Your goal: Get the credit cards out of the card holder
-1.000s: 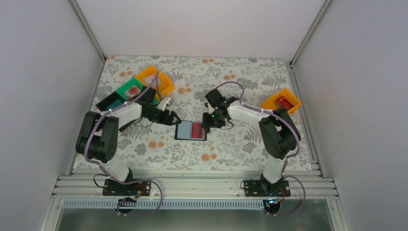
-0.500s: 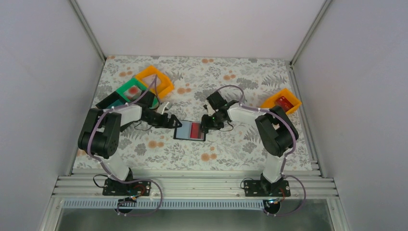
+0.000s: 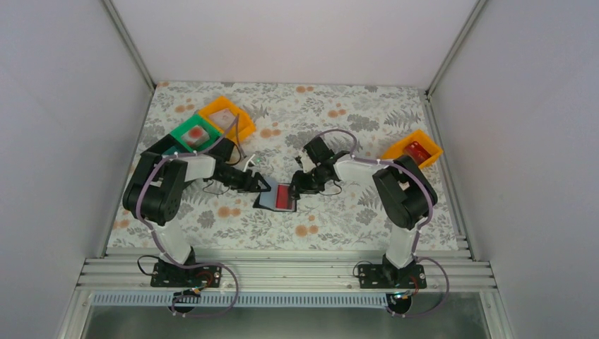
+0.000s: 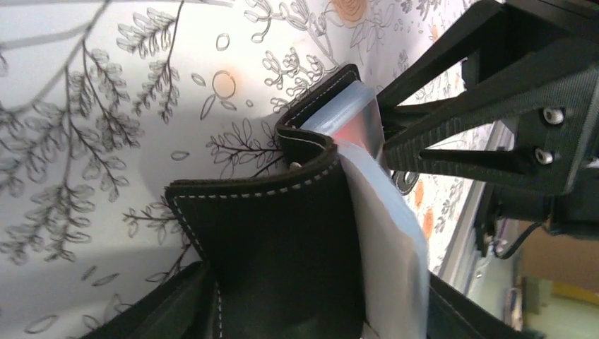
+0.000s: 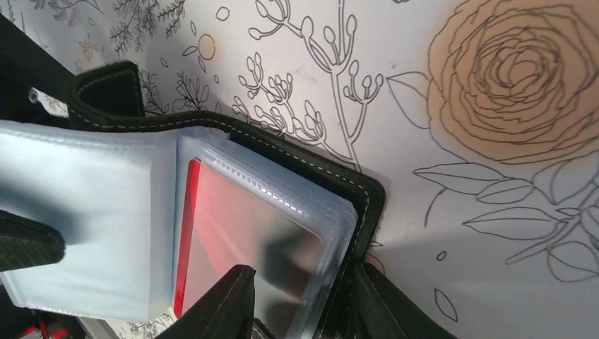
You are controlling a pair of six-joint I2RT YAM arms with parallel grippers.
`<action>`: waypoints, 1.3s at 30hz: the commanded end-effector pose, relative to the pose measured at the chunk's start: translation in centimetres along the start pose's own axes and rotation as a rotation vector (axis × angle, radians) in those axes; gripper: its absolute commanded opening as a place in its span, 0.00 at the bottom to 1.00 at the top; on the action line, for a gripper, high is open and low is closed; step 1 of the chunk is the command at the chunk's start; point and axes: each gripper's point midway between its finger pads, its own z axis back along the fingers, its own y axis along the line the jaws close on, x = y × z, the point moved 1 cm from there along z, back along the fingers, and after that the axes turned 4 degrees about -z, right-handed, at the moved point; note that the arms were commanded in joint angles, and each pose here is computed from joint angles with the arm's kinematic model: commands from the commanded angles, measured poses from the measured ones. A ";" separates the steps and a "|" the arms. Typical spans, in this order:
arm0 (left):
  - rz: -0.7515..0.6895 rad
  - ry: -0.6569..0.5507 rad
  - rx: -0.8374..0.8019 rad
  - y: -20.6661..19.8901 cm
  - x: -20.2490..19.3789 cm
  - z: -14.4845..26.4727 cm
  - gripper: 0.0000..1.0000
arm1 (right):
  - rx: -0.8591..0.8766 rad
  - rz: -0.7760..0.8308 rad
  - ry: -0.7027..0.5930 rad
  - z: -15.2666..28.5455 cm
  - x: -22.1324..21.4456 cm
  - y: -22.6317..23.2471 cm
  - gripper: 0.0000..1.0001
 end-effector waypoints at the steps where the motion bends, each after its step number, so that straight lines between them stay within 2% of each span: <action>1: 0.003 0.057 -0.023 -0.2 -1.4 -1.2 0.58 | 0.035 -0.006 0.038 -1.0 -1.0 0.4 0.37; 5: -0.015 0.066 -0.060 -1.0 -1.3 -1.4 0.28 | 0.038 -0.002 0.033 -0.7 -0.9 0.5 0.37; 7: -0.028 0.069 -0.083 -1.5 -1.1 -1.4 0.07 | 0.045 0.005 0.032 -0.5 -1.0 0.7 0.37; 8: -0.034 0.070 -0.088 -1.6 -1.0 -1.3 0.03 | 0.050 0.013 0.027 -0.3 -0.9 0.9 0.37; 12: -0.103 0.057 -0.089 -2.6 0.0 -0.6 0.02 | 0.076 0.060 -0.036 2.1 -0.2 1.5 0.40; 16: -0.298 0.005 -0.063 -5.4 2.6 1.9 0.02 | 0.158 0.144 -0.160 6.3 1.0 2.6 0.49; 18: -0.411 -0.020 -0.056 -7.5 3.9 3.6 0.02 | 0.203 0.200 -0.216 8.3 1.2 3.3 0.58; 23: -0.617 -0.035 -0.090 -13.8 5.0 7.4 0.02 | 0.290 0.358 -0.373 13.3 2.2 5.9 0.87; 27: -0.820 -0.040 -0.099 -19.4 5.5 10.2 0.02 | 0.365 0.514 -0.479 17.3 2.2 8.9 0.98; 32: -0.976 -0.069 -0.096 -24.9 5.3 13.5 0.02 | 0.448 0.700 -0.614 22.0 1.0 12.3 0.99; 35: -1.058 -0.088 -0.125 -27.6 4.6 14.9 0.02 | 0.520 0.789 -0.633 23.8 -0.3 13.9 0.99; 37: -1.101 -0.096 -0.145 -28.9 4.1 15.6 0.02 | 0.578 0.846 -0.624 24.7 -1.5 14.9 0.96; 39: -1.120 -0.115 -0.144 -29.8 4.2 16.1 0.02 | 0.627 0.895 -0.612 25.5 -2.6 15.6 0.89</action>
